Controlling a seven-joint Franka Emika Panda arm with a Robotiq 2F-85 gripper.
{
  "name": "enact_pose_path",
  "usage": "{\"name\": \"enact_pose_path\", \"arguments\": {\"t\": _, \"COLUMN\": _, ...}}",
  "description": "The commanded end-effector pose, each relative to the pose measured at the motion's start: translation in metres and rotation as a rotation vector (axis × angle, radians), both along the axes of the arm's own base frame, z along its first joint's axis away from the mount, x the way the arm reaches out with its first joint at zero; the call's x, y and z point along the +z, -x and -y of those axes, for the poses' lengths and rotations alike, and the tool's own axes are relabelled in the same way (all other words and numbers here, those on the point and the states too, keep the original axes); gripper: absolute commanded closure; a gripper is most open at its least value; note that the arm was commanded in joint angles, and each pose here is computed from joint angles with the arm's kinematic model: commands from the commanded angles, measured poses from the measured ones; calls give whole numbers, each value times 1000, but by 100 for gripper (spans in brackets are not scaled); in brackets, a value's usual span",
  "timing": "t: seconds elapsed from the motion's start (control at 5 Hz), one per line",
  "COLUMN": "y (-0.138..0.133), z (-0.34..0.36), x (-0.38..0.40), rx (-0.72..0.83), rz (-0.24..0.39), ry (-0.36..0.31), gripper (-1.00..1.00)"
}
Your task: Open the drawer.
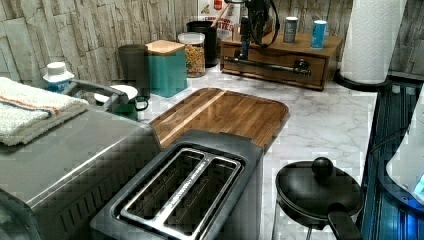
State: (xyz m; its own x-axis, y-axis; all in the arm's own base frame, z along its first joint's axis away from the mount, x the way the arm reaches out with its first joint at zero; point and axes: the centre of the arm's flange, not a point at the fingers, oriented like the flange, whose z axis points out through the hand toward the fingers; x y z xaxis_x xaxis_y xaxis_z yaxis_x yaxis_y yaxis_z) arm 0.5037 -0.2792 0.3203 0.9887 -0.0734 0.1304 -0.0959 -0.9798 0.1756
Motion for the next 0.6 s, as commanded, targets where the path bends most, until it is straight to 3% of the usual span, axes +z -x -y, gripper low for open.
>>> {"name": "enact_pose_path", "arguments": {"t": 0.2, "y": 9, "z": -2, "x": -38, "rx": 4, "rz": -18, "ry": -18, "gripper": -100}}
{"name": "enact_pose_path", "arguments": {"t": 0.6, "y": 11, "z": 15, "x": -68, "rx": 38, "rz": -14, "ry": -10, "gripper": -100}}
